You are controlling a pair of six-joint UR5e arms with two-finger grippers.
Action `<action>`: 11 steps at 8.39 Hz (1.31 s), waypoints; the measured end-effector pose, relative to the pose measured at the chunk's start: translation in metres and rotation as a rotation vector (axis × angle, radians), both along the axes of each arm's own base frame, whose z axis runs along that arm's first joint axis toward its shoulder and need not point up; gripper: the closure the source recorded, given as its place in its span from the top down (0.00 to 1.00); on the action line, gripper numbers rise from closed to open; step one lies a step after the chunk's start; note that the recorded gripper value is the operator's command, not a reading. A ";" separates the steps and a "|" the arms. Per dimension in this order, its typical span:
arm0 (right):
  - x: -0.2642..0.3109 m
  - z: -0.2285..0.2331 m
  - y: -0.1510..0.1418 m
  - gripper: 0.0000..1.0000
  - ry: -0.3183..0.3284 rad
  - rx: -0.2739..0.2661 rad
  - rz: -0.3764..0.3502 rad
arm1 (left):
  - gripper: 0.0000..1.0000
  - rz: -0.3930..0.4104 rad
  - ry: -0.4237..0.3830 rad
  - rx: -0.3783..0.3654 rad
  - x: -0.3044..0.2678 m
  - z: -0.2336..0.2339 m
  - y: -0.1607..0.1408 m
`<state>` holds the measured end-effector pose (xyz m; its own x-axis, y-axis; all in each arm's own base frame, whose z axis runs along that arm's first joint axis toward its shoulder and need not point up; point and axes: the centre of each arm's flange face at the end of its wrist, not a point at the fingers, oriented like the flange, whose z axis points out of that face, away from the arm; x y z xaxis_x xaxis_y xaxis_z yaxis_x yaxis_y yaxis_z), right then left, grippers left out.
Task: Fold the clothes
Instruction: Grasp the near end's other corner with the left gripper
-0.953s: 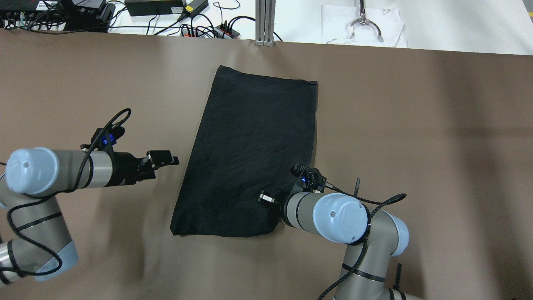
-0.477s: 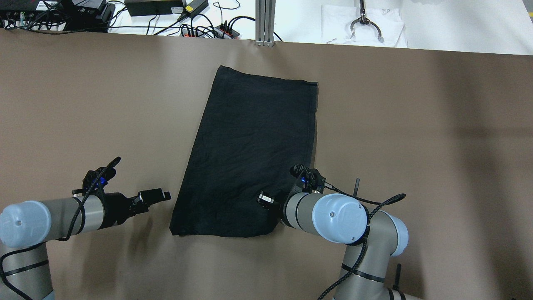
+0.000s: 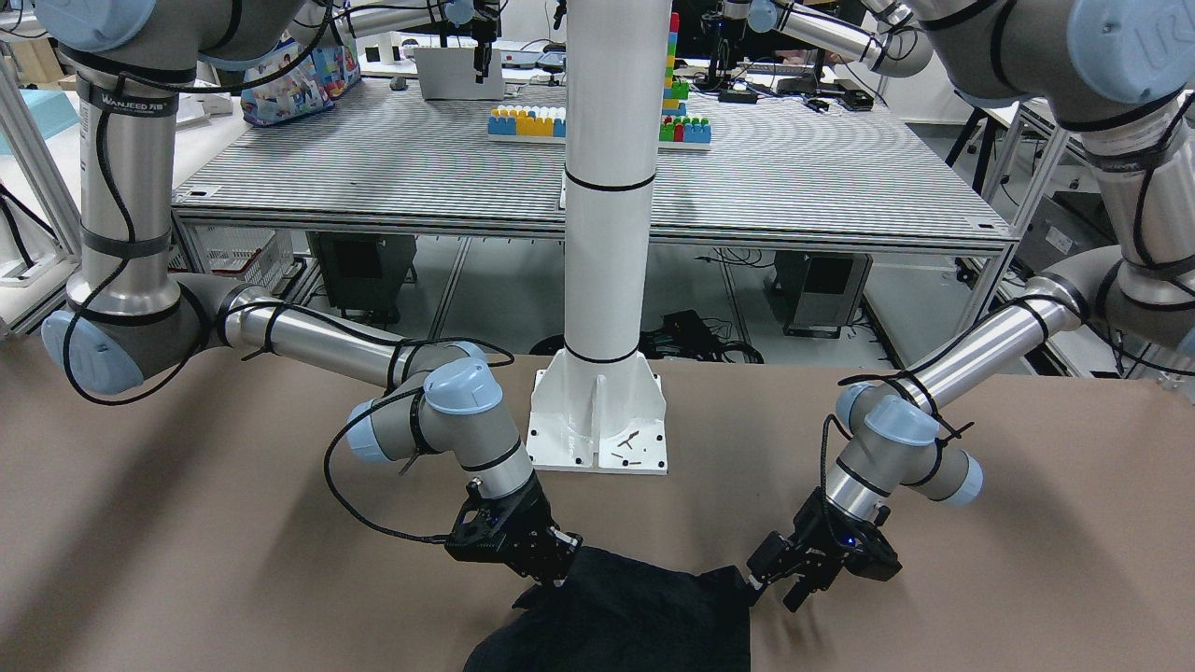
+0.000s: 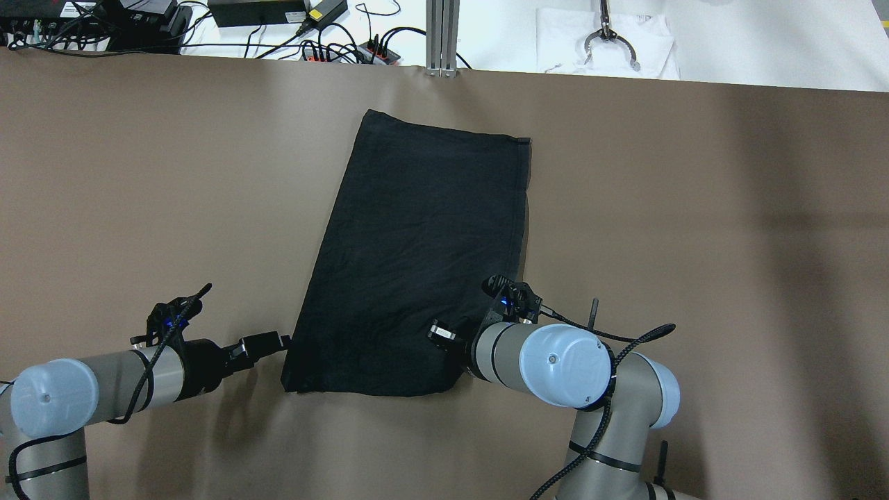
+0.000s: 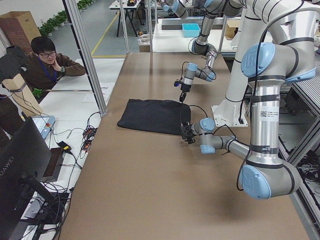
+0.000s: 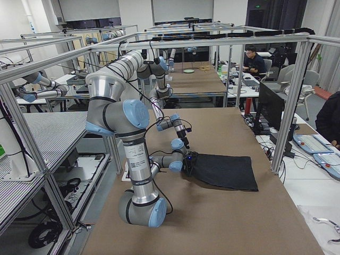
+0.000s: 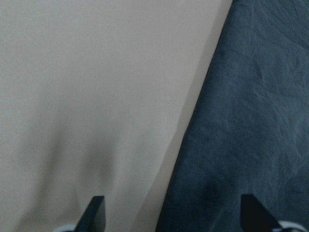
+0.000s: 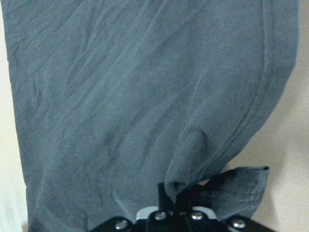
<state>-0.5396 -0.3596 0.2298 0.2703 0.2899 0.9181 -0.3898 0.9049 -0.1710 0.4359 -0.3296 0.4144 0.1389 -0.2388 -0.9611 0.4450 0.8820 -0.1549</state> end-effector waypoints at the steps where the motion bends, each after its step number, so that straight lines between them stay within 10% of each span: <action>1: 0.000 0.000 0.000 0.00 0.000 0.000 0.000 | 1.00 0.001 -0.001 0.003 0.005 -0.001 0.005; 7: 0.003 0.000 0.002 0.00 -0.004 0.001 0.000 | 0.90 -0.003 -0.026 0.016 0.032 -0.019 0.032; 8: 0.004 0.000 0.002 0.00 -0.005 0.001 0.000 | 0.74 -0.002 -0.028 0.017 0.034 -0.019 0.033; 10: 0.005 -0.001 0.003 0.00 -0.007 0.001 0.001 | 0.00 -0.002 -0.027 0.017 0.040 -0.021 0.032; 11: 0.005 0.000 0.003 0.00 -0.006 0.001 0.001 | 0.00 -0.003 -0.021 0.019 0.043 -0.025 0.031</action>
